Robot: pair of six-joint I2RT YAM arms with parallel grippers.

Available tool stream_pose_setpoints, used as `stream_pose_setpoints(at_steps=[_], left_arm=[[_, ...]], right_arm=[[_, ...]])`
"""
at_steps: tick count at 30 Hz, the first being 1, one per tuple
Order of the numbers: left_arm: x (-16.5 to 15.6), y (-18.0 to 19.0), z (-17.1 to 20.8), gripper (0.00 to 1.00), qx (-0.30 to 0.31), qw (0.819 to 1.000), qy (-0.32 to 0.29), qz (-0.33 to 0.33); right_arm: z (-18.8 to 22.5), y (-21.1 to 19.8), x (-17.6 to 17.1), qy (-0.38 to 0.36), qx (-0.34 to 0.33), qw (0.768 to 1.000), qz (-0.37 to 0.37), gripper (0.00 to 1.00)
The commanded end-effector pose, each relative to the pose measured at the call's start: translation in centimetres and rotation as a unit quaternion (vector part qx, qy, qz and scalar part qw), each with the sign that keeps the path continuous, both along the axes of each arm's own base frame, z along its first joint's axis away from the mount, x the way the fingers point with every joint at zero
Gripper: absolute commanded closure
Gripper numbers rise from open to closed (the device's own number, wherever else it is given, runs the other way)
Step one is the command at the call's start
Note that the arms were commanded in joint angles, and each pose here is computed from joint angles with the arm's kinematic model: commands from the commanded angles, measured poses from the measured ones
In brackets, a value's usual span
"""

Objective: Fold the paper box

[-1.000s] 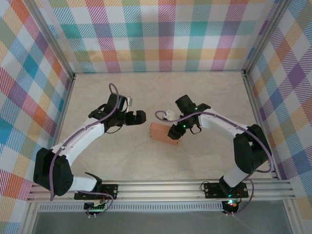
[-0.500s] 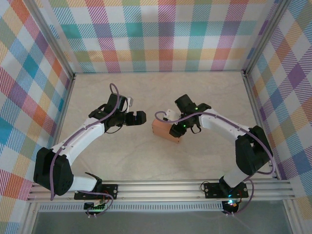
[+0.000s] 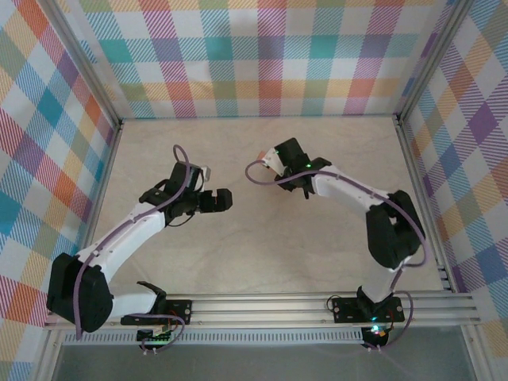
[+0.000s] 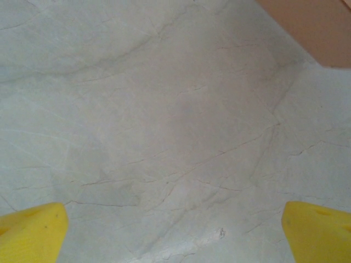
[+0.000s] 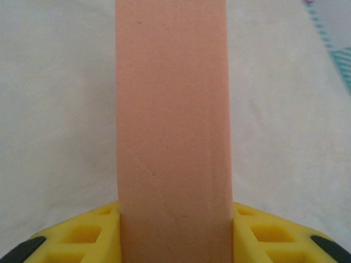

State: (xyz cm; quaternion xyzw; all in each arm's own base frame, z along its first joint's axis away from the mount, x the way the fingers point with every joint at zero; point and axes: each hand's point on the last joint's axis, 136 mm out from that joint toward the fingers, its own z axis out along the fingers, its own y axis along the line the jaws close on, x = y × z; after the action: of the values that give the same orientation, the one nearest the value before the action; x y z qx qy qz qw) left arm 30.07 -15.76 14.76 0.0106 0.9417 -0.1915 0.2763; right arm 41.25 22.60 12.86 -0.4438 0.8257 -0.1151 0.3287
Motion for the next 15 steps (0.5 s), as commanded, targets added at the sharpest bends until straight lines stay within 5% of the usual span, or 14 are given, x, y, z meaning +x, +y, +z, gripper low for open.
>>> stream_pose_setpoints(at_steps=[1, 8, 15], left_arm=[[-0.3, 1.4, 0.3, 0.0, 0.006, 1.0, -0.014, 0.023], [-0.7, 2.3, 0.7, 0.0, 0.013, 0.999, -0.032, 0.038], [-0.1, 3.3, 1.5, 0.0, 0.028, 0.996, -0.062, 0.056]], right_arm=[[1.0, -0.8, 4.5, -0.1, -0.055, 0.992, -0.051, 0.74], [-2.3, -0.7, 5.8, -0.104, -0.101, 0.988, -0.062, 0.68], [0.4, 0.8, 3.8, -0.08, -0.02, 0.995, -0.051, 0.24]])
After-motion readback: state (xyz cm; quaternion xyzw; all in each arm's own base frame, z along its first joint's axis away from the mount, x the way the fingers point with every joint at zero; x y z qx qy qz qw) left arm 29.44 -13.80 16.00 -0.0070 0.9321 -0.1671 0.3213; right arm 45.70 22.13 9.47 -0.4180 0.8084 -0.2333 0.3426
